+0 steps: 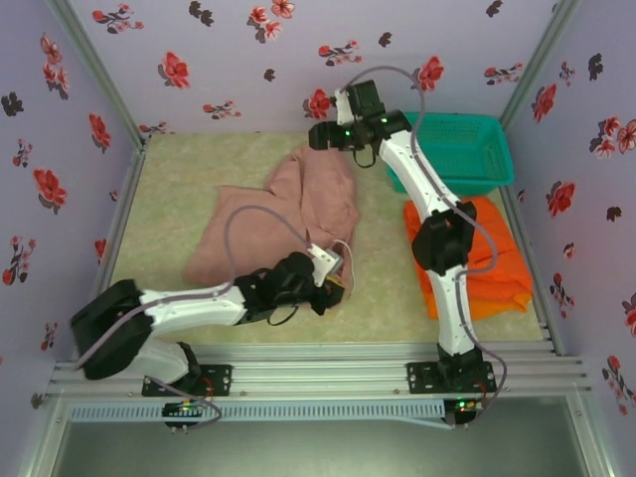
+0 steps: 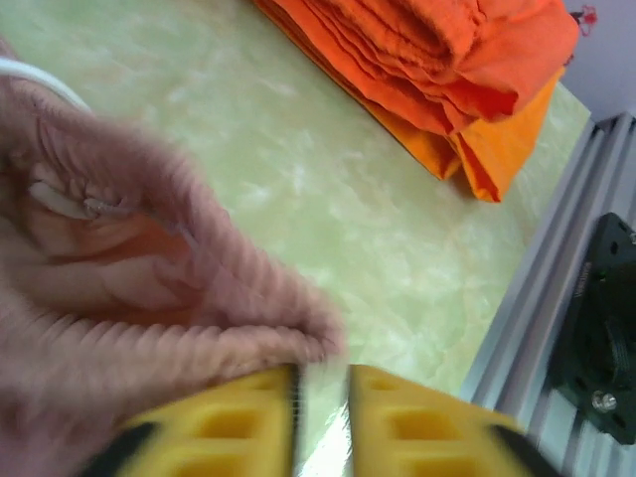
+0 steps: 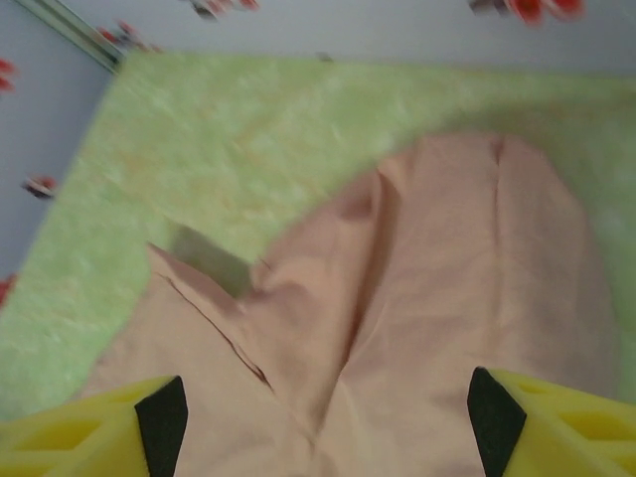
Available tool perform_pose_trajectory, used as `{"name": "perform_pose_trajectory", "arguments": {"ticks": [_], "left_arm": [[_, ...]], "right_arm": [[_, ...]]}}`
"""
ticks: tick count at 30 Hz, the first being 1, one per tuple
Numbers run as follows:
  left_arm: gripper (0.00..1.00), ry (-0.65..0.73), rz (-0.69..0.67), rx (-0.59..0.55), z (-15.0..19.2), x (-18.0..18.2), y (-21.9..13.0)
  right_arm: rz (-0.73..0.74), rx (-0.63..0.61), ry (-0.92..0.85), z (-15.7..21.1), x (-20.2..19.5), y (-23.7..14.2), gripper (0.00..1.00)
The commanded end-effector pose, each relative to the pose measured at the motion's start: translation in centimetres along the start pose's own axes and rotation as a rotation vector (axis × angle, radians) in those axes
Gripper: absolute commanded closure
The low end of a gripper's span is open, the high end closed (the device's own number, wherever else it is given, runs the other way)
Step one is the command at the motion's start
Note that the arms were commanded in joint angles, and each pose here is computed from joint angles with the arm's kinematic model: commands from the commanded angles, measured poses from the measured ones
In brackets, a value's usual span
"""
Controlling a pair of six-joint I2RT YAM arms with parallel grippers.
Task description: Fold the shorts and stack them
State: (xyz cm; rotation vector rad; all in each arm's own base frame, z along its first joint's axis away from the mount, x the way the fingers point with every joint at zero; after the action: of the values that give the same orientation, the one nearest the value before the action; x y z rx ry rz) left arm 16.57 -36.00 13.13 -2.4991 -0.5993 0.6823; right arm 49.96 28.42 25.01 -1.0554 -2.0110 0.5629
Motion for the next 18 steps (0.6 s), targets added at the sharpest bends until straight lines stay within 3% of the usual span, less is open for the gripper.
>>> {"name": "perform_pose_trajectory", "arguments": {"ticks": [1,4,8,14,18], "left_arm": [[0.46,-0.006,0.115,-0.144,-4.9,-2.7,-0.1],[0.22,-0.029,0.081,-0.212,-6.6,-1.4,-2.4],[0.02,-0.116,-0.020,-0.327,-9.4,2.9,-8.3],[0.01,-0.242,-0.295,-0.380,-10.5,10.9,-16.7],[0.01,-0.404,-0.400,-0.346,-9.7,17.0,-18.2]], "right_arm": [[0.125,-0.034,-0.050,1.0,-1.0,-4.0,0.21],[0.141,-0.005,-0.018,3.6,-1.7,-4.6,0.17],[0.133,0.036,0.022,7.7,-1.5,-4.5,0.13],[0.221,0.070,0.058,13.6,-1.5,-3.4,0.13],[0.249,0.124,0.008,17.9,0.1,-1.8,0.12]]}}
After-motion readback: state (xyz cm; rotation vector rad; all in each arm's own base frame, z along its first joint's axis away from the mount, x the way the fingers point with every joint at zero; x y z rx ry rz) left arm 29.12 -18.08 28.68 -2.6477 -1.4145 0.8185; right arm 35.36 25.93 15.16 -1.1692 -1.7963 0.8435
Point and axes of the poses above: each hand's point on the last joint's axis, 136 mm out from that joint toward the fingers, its own y axis out along the fingers, its own x axis along the line the jaws close on, z = x × y, the point moved 2 cm from there along -y, back along the fingers, and after that the axes turned 4 degrees about y, right-handed, at the moved point
